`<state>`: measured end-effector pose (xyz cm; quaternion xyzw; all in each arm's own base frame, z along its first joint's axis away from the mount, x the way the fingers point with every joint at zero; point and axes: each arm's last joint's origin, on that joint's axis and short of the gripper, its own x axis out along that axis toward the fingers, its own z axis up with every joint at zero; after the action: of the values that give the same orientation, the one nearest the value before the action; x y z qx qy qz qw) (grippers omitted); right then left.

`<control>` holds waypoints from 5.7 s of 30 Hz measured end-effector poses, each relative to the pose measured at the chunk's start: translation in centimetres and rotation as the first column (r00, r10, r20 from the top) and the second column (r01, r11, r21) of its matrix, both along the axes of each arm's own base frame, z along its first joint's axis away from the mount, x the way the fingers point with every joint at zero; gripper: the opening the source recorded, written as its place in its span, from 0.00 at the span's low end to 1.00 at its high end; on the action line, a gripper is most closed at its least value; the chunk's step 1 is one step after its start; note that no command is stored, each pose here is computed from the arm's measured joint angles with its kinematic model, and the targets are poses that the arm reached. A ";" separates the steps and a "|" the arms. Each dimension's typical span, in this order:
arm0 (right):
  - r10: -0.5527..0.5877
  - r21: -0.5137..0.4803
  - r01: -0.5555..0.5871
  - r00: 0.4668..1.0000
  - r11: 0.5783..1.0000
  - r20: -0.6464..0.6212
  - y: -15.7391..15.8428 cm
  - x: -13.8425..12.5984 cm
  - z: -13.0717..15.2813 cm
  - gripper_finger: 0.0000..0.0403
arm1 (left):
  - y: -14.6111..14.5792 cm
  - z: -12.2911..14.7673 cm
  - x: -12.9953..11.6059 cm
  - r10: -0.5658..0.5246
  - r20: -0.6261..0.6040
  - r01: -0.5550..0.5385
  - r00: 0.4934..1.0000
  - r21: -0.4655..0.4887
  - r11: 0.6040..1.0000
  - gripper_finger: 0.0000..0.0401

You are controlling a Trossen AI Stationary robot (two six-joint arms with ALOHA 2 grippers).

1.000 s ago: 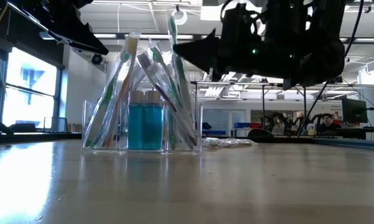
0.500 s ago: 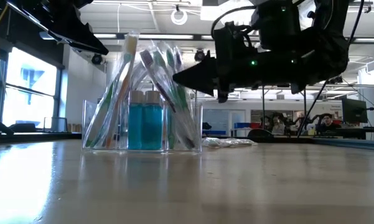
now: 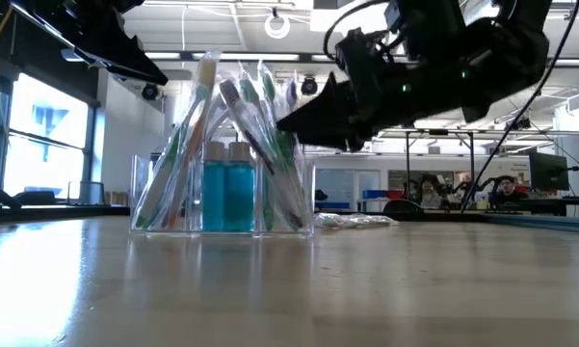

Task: Pick & Place toothbrushing station
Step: Put the green toothbrush into the transparent organizer

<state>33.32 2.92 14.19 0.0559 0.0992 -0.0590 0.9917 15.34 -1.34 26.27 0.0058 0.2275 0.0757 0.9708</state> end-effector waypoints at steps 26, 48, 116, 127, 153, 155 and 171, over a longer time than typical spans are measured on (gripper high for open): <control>-0.212 -0.151 0.165 0.899 0.975 -0.384 -5.4 -6.1 5.7 0.53 | 0.0 0.0 0.0 0.011 -0.003 -0.011 1.000 -0.012 1.000 0.40; -0.115 -0.201 -0.006 0.803 0.980 -0.584 -11.3 -6.0 1.1 0.53 | 0.1 -0.2 -0.1 -0.010 -0.028 0.011 1.000 0.063 0.998 0.40; -0.324 -0.451 0.143 0.877 0.881 -0.354 1.2 -7.5 7.8 0.00 | -0.7 0.2 1.6 -0.107 0.078 0.118 0.991 -0.159 0.980 0.40; 0.024 -0.449 0.011 0.997 0.894 0.072 7.1 -7.8 13.1 0.01 | -2.8 0.5 5.7 -0.280 0.264 0.300 0.923 -0.041 0.953 0.40; 0.166 -0.436 -0.098 0.979 0.895 0.122 5.5 -2.3 8.2 0.01 | -4.3 -1.4 11.4 -0.347 0.441 0.256 0.828 0.253 0.933 0.40; 0.169 -0.429 -0.102 0.978 0.898 0.123 5.1 -2.1 8.2 0.01 | -4.3 -1.4 11.4 -0.349 0.441 0.258 0.827 0.254 0.932 0.40; 0.169 -0.404 -0.121 0.982 0.907 0.085 3.6 -1.8 7.8 0.01 | -4.4 -0.9 11.3 -0.384 0.486 0.290 0.785 0.259 0.921 0.40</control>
<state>31.55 6.55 21.98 -0.1505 0.0304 -0.0004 0.9881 26.66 -5.73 25.38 0.1084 -0.0598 -0.0816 0.9889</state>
